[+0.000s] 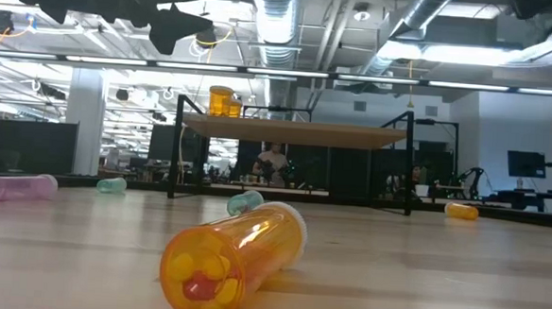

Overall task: Pick and place medicine bottles onto shelf by color
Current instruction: Put the top right small pink pill bottle on the shelf

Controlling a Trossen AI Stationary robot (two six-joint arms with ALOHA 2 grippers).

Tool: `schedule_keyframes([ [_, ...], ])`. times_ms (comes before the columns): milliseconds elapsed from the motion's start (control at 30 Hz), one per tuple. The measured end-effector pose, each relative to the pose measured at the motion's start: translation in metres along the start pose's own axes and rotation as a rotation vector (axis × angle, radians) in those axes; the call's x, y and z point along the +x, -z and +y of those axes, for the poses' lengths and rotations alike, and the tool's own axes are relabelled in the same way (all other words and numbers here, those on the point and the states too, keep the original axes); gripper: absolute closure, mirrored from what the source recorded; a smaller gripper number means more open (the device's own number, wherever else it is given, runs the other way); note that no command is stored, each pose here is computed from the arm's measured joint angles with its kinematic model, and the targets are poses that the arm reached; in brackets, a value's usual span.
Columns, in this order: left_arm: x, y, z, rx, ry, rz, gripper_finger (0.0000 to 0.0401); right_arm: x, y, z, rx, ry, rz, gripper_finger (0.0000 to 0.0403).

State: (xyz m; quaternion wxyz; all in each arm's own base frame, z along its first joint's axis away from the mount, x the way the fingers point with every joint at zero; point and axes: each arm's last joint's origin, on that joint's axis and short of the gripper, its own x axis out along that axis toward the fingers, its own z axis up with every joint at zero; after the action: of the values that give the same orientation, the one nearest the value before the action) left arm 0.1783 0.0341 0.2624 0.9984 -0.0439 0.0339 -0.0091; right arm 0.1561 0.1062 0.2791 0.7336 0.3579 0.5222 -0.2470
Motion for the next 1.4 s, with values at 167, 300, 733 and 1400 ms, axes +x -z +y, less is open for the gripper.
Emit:
schedule_keyframes([
  [167, 0.0, 0.0, 0.0, 0.0, 0.0, 0.0, 0.0131, 0.012, 0.006, -0.014, 0.032, 0.032, -0.014, 0.0119],
  [300, 0.0, 0.0, 0.0, -0.002, 0.0, 0.0, 0.0131, 0.026, 0.013, -0.022, 0.031, 0.076, 0.031, 0.0119],
  [733, 0.0, 0.001, 0.0, -0.013, 0.0, 0.006, 0.0131, 0.027, 0.015, -0.071, 0.117, -0.151, -0.089, 0.0119],
  [1400, 0.0, -0.002, -0.002, 0.009, 0.064, -0.024, 0.0131, 0.058, 0.022, -0.056, -0.018, -0.085, -0.043, 0.0119],
])
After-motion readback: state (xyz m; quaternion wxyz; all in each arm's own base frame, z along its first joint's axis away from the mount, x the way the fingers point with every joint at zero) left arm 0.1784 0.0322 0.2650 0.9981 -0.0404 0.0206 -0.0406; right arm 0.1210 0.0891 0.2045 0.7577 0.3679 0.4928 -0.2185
